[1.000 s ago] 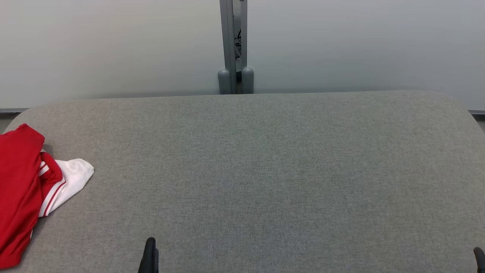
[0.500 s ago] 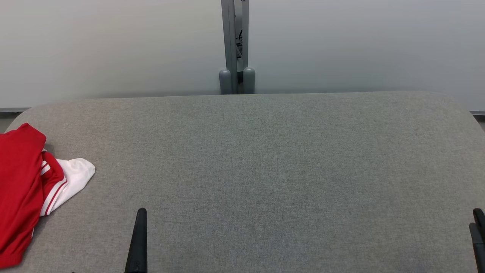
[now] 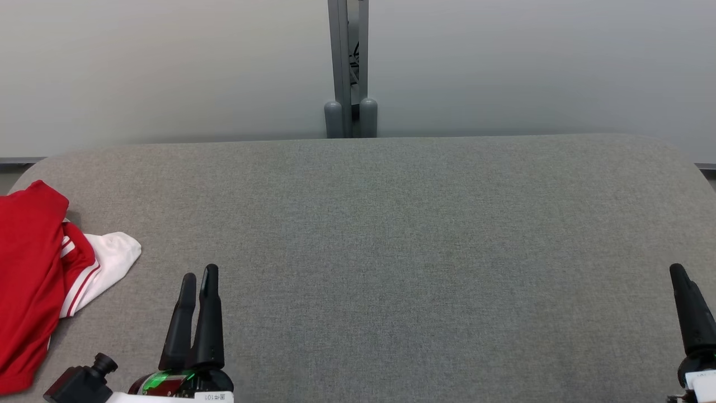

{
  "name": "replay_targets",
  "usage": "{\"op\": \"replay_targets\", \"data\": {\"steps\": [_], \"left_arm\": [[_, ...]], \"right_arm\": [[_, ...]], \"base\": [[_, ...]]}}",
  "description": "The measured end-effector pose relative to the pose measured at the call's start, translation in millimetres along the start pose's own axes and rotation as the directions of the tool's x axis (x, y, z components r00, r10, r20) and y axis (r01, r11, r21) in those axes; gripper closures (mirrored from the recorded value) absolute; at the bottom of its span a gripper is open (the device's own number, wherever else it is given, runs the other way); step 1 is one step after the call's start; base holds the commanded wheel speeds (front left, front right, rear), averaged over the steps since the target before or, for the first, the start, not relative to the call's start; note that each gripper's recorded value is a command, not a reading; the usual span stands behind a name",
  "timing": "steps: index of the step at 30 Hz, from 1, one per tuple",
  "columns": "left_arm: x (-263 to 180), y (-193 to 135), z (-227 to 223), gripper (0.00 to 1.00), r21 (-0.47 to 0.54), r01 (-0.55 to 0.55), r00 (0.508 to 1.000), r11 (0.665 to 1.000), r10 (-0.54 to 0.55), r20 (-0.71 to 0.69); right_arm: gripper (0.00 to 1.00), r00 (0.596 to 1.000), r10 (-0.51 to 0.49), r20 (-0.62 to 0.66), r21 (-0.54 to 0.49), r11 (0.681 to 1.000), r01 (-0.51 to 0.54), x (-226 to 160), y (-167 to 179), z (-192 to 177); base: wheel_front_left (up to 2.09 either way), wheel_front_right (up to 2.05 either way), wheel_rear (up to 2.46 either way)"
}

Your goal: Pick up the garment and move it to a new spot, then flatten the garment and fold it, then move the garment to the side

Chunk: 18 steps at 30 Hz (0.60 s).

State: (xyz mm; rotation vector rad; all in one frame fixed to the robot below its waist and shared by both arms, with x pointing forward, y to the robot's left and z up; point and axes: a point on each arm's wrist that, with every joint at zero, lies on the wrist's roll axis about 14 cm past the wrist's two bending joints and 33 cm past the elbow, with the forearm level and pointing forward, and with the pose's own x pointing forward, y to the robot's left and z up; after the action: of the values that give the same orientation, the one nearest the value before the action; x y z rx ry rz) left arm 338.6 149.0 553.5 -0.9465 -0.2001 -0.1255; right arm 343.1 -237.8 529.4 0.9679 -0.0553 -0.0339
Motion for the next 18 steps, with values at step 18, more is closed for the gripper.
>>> {"op": "replay_targets", "data": {"steps": [18], "left_arm": [[19,-8,-9,0.0,0.426,0.078,0.997,0.902,-0.062,-0.052]], "right_arm": [[0.0,0.998,0.067,-0.004,-0.447,0.892,-0.062,19,22,-8]], "base": [[0.0,0.0,0.0]]}}
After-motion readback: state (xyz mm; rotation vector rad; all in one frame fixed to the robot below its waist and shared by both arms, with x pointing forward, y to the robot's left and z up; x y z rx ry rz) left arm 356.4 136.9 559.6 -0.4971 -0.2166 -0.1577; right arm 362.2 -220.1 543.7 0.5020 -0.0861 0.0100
